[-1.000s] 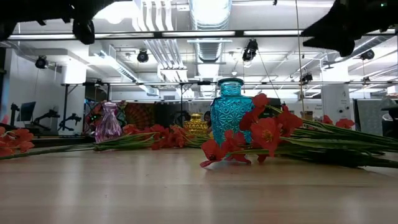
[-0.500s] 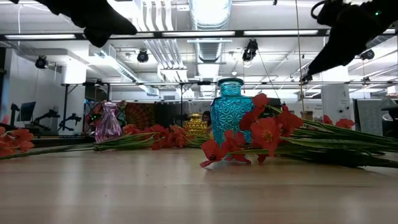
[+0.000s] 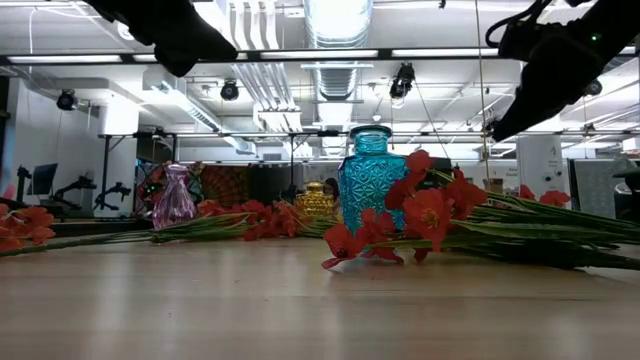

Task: Sort flowers into vase by color
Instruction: Put the bottom yellow flowers into the blue vase

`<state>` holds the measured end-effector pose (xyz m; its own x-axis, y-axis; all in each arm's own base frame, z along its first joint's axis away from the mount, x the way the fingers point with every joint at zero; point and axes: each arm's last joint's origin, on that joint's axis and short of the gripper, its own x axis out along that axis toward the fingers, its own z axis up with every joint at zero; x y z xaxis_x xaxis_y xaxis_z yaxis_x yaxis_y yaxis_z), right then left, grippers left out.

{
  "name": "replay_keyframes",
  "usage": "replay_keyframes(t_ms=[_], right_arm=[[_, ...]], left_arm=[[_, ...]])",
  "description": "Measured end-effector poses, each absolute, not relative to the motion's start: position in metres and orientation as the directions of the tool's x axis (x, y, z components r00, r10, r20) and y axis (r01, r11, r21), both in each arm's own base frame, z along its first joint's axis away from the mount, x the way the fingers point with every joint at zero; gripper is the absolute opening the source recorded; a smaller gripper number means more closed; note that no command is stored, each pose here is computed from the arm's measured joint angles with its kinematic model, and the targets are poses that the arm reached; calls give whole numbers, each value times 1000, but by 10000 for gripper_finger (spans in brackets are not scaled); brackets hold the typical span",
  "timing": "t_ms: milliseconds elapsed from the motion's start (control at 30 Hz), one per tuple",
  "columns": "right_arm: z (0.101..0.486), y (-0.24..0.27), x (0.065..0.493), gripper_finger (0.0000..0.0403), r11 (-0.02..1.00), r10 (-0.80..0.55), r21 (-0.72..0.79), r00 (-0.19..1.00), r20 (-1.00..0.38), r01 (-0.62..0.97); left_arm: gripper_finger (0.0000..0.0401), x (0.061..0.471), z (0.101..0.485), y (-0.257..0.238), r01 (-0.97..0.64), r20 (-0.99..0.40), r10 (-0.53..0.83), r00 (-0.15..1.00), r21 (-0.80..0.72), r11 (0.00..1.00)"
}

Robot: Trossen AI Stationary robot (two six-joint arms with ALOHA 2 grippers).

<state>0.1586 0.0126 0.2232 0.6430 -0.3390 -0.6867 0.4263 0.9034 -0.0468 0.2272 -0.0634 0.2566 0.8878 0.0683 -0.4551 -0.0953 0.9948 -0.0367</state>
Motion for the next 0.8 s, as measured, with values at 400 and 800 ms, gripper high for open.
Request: replay_keyframes(t_ms=[400,800], right_arm=[[212,31,185,203,815,-148,240,589,-794,528],[209,60,224,203,640,-44,359,499,-866,679]], left_arm=[[0,234,265,-65,-98,-434,67,898,-49,994],[0,232,266,-65,-108,-432,67,899,-72,991]])
